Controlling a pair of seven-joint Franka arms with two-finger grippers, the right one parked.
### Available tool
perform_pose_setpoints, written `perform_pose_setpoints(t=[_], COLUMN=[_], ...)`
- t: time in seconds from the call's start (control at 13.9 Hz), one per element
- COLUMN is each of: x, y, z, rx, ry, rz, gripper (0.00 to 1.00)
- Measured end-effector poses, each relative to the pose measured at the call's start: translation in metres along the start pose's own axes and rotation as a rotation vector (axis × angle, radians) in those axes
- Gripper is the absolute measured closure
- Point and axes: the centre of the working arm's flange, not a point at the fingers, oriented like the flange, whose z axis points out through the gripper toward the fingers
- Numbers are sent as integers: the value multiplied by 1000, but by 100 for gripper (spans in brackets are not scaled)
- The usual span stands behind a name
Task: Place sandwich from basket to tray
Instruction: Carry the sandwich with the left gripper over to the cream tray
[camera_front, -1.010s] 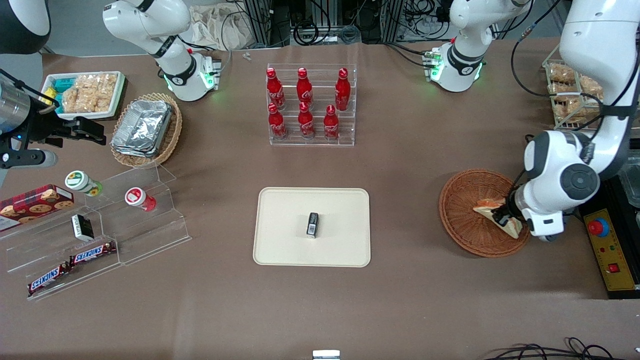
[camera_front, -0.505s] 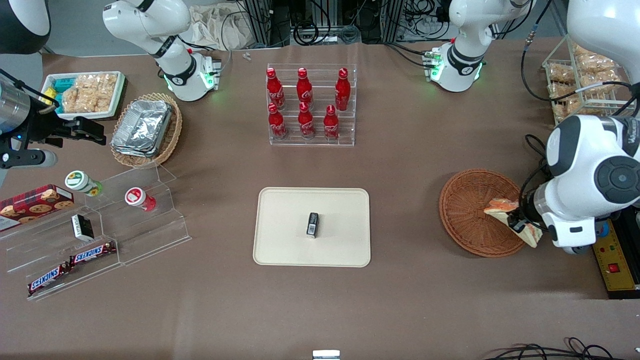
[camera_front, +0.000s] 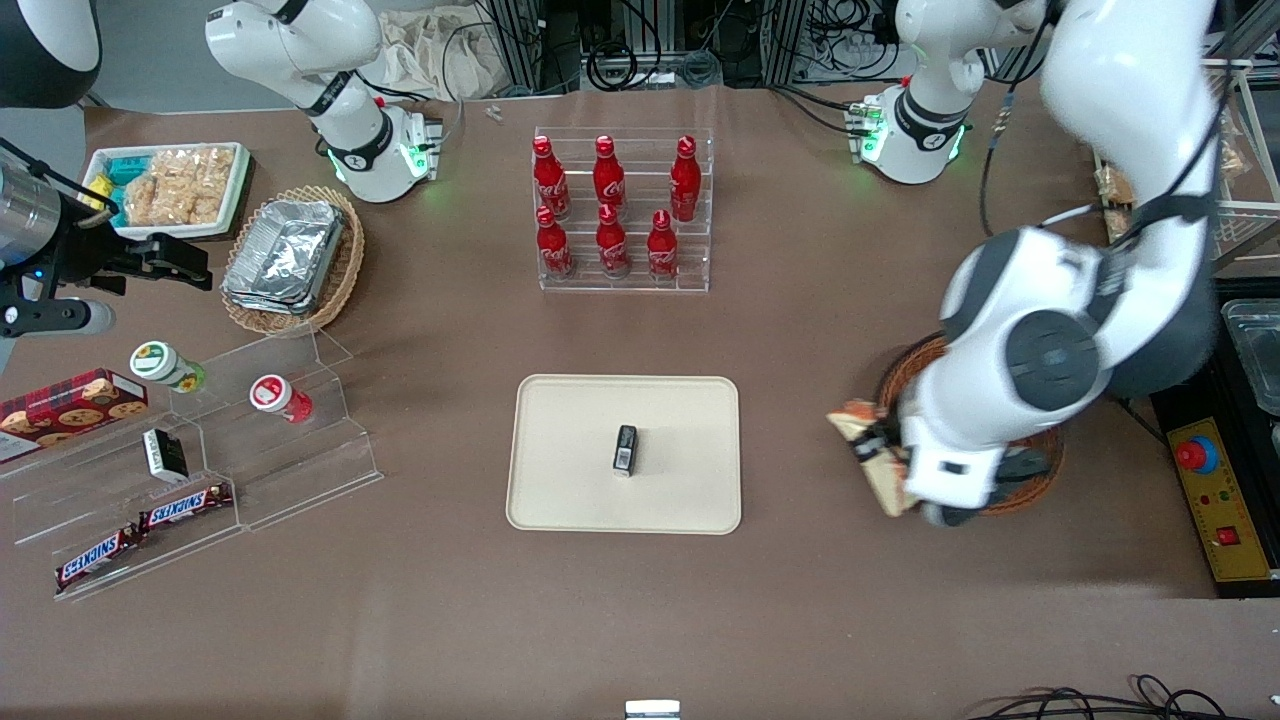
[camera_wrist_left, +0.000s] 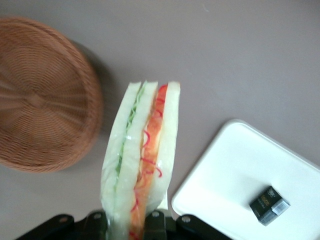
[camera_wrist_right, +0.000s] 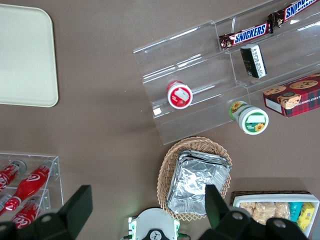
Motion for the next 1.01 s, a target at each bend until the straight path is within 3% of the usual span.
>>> perform_pose_setpoints(t=[0.14,0.36,0.43,0.65,1.01], x=[-26,-65,-76,-104,-116], y=[41,90,99,117,129], z=[49,116,135,186,215], rx=[5,-12,-1,59,52], ry=[-39,-68,-78,-85,-73], rz=[67,147,170,235,266], gripper=[80,80,80,80,84])
